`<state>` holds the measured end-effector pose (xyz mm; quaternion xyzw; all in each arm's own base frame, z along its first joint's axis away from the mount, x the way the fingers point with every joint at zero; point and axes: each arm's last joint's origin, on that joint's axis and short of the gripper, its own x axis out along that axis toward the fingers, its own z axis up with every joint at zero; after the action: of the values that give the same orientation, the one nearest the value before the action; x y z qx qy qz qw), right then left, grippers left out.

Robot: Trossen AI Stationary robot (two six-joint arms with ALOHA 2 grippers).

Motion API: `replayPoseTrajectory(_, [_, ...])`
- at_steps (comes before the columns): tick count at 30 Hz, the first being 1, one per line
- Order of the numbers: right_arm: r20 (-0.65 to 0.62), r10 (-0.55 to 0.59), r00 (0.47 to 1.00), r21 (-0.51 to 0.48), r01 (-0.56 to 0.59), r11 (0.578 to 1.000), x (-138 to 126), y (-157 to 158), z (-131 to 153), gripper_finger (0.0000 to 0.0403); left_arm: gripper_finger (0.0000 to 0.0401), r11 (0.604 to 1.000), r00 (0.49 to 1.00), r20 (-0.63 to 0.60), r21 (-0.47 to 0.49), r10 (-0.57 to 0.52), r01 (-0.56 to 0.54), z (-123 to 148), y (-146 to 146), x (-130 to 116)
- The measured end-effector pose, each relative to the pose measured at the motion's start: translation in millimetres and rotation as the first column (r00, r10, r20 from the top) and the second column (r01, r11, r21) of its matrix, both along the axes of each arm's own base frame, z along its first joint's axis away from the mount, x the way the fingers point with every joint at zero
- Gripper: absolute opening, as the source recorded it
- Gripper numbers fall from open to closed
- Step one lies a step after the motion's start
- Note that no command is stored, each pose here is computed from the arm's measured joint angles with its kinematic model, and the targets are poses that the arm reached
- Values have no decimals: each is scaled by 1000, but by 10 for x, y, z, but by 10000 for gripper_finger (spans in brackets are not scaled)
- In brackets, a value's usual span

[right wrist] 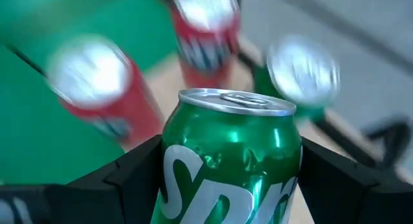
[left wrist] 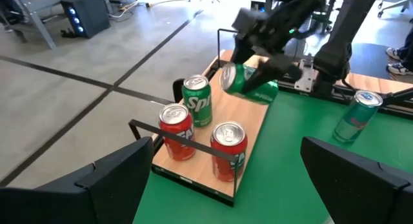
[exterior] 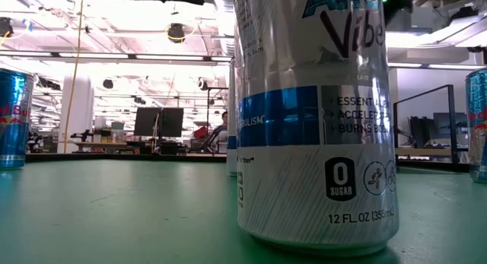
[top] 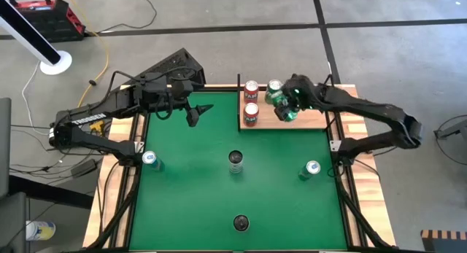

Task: Place canned beverage on shelf
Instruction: Put the green soda can on the shelf aligned with the other green soda can

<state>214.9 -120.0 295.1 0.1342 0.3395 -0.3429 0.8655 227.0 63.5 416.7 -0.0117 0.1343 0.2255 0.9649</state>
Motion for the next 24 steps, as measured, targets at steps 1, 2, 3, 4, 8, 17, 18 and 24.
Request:
replayPoseTrajectory(1, [56,6,998,-41,-3,999,-5,49,14,324,377,1000,1000,0,0,1,-1,0,1,0])
replayPoseTrajectory(2, [110,13,994,-79,-5,997,-11,96,9,324,377,1000,1000,0,0,1,-1,0,1,0])
replayPoseTrajectory(3, [154,20,988,-107,-4,994,-20,142,-17,324,377,1000,1000,0,0,1,-1,0,1,0])
replayPoseTrajectory(4, [192,23,981,-130,2,992,-31,185,-65,324,377,1000,1000,0,0,1,-1,0,0,0])
replayPoseTrajectory(8, [309,10,951,-220,61,973,-91,332,-353,324,377,1000,1000,5,-11,4,-4,0,1,0])
replayPoseTrajectory(17, [526,-33,850,-353,253,901,-181,493,-805,324,377,1000,1000,18,-23,11,-11,5,2,1])
replayPoseTrajectory(18, [525,-41,850,-350,259,900,-183,484,-865,324,377,1000,1000,22,-23,16,-16,9,3,1])
replayPoseTrajectory(24, [508,-64,859,-354,276,894,-111,424,-1119,324,377,999,997,71,-32,38,-36,47,10,8])
